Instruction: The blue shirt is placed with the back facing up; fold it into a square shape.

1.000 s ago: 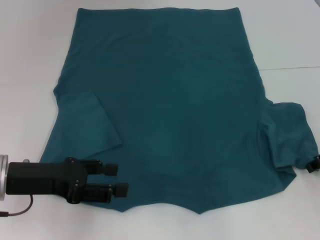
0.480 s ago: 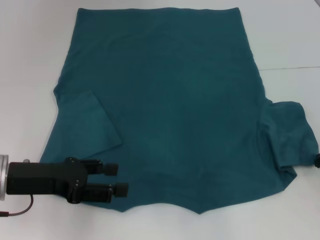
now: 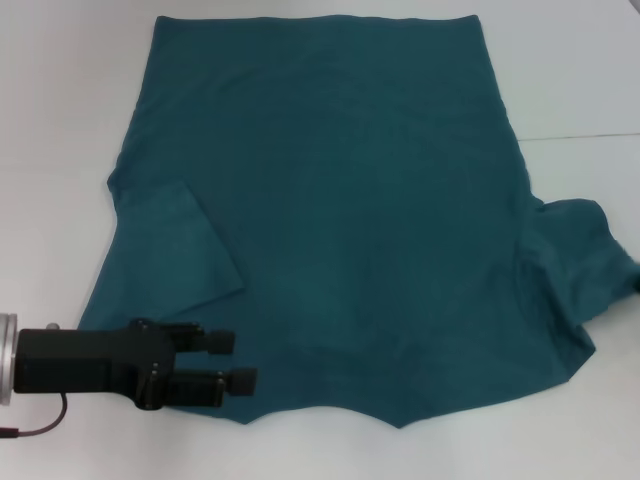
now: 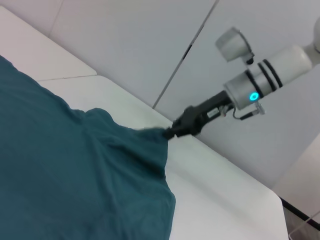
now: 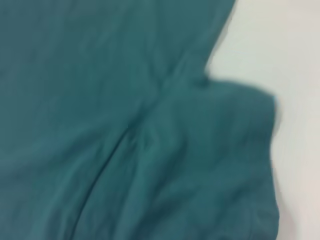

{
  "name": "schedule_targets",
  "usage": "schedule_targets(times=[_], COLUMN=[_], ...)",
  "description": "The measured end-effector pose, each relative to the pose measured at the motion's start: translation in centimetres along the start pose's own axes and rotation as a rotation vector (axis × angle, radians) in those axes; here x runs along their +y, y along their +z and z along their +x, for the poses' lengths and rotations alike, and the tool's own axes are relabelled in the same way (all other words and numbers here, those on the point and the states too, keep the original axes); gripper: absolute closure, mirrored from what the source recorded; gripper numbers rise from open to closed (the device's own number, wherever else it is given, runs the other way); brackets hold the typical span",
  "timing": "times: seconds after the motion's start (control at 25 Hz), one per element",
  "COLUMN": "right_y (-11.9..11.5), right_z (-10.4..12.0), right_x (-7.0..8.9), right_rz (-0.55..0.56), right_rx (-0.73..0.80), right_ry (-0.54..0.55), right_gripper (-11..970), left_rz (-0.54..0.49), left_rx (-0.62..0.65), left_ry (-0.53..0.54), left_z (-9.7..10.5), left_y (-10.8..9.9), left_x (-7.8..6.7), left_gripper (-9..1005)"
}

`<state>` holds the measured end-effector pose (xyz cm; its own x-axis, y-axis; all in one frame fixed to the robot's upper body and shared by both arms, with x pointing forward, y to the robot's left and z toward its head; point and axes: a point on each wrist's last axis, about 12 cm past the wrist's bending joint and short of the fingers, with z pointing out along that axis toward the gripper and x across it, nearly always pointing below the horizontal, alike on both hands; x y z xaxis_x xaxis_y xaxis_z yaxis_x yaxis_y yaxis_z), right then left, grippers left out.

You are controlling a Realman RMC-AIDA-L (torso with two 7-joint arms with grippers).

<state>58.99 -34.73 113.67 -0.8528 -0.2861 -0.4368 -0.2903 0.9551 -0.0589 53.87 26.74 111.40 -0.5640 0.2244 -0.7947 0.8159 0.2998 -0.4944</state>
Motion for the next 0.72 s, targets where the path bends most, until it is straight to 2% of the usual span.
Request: schedule_targets(times=[0.16,0.28,0.52,0.72], right_y=[-1.6,-2.4,-2.5,-1.8], right_z=[-1.4,-2.6,-4.8,-6.1], right_x=[0.1,1.0,4.7,8.8], right_rz=[0.019,0.018,-0.012,-0.025], right_rx=[-0.085,-0.130,-0.154,-0.143], right_ry=[-0.019,-0.074,-0.248,-0.436], right_gripper=[938,938,937,937], left_rz=[0.003,0.004,0.005,0.004], left_rx=[0.000,-0.001,-0.004,-0.005], left_ry=[-0.007,-0.010,-0.016,-0.022], left_z=[0.1,0.2,0.4,0.6], left_y=[0.0,0.0,-0.1,-0.2], left_x=[0.0,0.0,-0.1,-0.1], left_gripper=[198,198,198,198])
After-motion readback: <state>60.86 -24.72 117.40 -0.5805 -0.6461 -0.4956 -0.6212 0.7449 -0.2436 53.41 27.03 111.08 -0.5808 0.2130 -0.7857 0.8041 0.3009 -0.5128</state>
